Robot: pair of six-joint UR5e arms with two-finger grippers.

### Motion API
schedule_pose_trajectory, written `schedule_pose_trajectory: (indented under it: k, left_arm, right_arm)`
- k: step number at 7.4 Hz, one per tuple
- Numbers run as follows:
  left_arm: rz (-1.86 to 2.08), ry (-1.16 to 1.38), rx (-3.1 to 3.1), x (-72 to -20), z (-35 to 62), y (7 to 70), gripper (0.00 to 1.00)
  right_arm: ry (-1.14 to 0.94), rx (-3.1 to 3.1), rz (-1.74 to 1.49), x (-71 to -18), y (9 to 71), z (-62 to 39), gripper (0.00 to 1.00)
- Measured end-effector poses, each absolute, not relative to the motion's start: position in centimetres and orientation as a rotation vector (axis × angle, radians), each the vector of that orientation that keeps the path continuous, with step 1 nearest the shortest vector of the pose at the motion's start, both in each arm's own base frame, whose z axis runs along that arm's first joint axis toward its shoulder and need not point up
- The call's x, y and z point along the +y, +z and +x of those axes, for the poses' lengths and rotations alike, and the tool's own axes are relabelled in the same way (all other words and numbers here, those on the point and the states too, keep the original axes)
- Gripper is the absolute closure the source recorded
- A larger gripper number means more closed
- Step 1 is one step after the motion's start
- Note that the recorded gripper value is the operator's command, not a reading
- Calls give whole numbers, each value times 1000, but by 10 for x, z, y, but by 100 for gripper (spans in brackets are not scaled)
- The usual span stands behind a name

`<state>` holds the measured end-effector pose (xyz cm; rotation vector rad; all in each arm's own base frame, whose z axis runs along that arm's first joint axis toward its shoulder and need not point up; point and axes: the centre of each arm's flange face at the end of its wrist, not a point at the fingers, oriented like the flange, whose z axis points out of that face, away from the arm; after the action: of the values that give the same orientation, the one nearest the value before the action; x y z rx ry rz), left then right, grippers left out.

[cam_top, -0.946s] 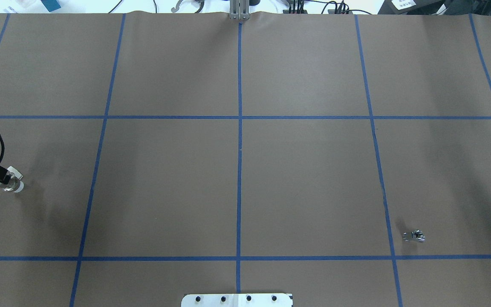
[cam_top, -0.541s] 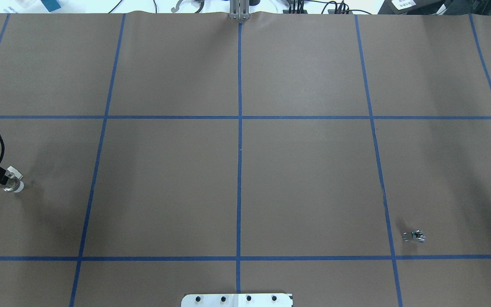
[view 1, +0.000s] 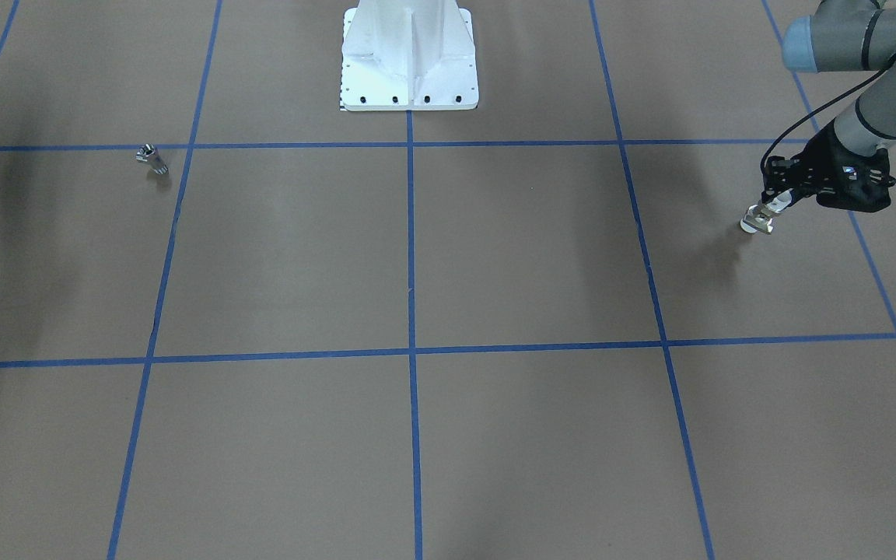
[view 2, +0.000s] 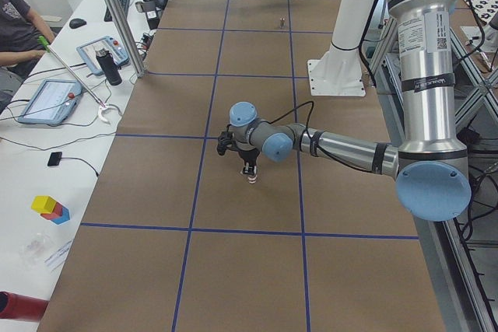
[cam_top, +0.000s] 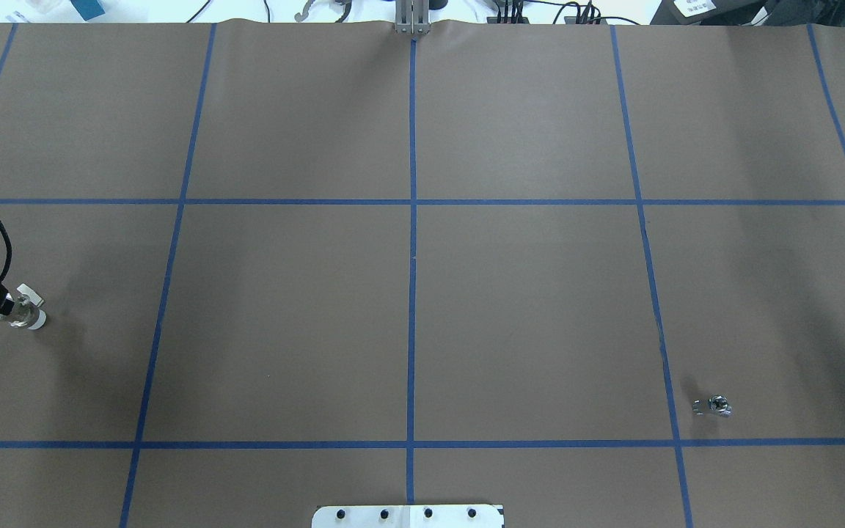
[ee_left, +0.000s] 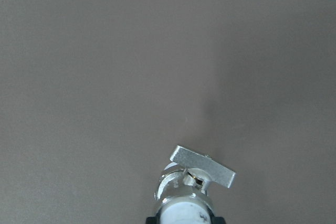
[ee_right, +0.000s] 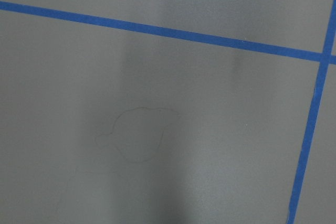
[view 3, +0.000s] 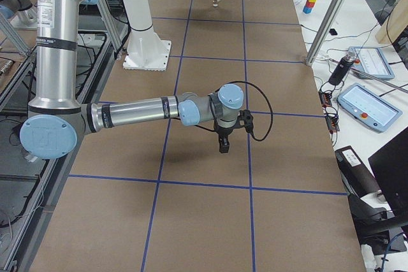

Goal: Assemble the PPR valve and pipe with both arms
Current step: 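Lift the white valve with the left gripper toward the table center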

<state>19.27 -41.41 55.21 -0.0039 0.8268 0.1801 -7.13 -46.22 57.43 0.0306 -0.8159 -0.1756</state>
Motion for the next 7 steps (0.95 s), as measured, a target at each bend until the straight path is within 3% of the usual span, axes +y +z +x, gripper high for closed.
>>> schedule_pose_trajectory:
  k: [2, 4, 7]
  left_arm:
    - [-20, 150, 849, -425, 201, 509, 100]
    - [-32, 48, 899, -449, 235, 422, 100]
    - [-109, -13, 909, -444, 385, 274, 100]
  right_arm:
    - [-175, -816, 31, -462, 574, -71, 0]
    - [-176, -817, 32, -462, 574, -71, 0]
    - [-175, -816, 32, -462, 574, -71, 0]
